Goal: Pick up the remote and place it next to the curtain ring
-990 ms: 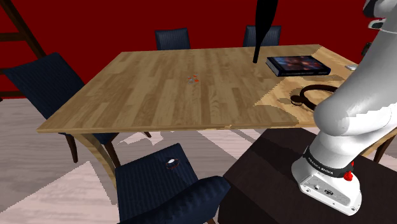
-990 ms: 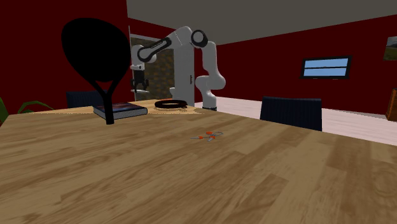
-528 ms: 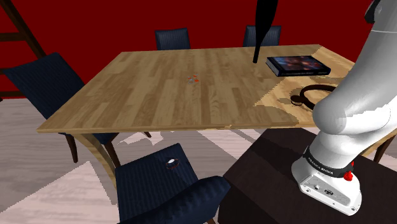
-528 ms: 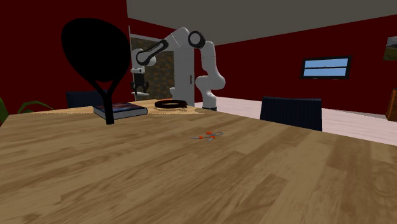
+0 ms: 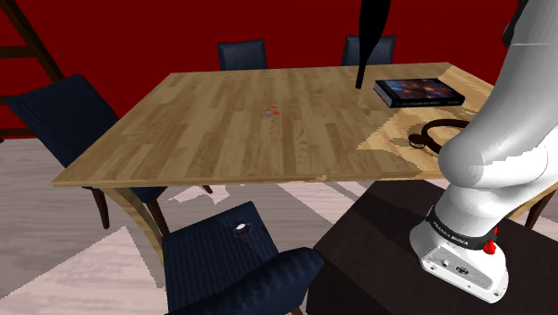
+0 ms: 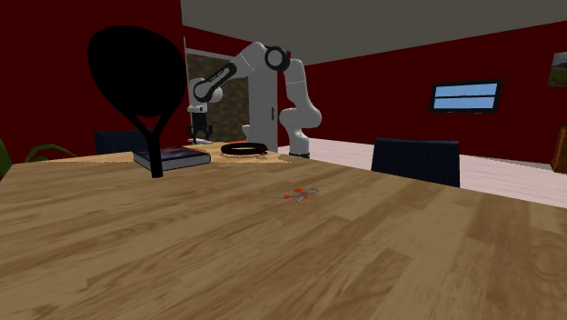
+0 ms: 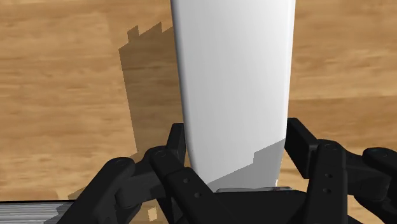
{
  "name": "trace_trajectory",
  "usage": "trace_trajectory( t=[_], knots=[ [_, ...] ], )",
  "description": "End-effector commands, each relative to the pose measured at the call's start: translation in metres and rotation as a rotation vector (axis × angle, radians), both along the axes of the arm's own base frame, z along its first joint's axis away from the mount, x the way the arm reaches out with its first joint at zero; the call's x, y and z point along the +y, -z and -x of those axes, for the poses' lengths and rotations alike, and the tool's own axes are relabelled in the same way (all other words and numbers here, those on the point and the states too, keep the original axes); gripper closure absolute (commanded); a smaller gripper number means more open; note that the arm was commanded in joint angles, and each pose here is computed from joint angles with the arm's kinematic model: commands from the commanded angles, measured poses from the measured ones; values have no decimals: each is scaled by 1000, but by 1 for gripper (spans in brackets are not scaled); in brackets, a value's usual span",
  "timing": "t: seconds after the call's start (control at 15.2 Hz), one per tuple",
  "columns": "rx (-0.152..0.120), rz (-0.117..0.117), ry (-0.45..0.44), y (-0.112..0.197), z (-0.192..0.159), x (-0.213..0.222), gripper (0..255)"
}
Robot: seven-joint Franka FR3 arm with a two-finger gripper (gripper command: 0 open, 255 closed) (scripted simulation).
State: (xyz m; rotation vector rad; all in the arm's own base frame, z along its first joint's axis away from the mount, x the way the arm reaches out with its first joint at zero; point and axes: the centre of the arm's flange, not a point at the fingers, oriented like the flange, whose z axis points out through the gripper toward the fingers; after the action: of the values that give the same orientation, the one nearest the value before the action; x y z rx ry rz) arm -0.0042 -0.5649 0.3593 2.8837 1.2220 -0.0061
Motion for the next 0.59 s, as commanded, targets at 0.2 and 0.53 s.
trace_trajectory(
  t=[0.2,0.53],
  knots=[
    [0,1,0,19,0,0,255],
    [0,1,0,19,0,0,255]
  ],
)
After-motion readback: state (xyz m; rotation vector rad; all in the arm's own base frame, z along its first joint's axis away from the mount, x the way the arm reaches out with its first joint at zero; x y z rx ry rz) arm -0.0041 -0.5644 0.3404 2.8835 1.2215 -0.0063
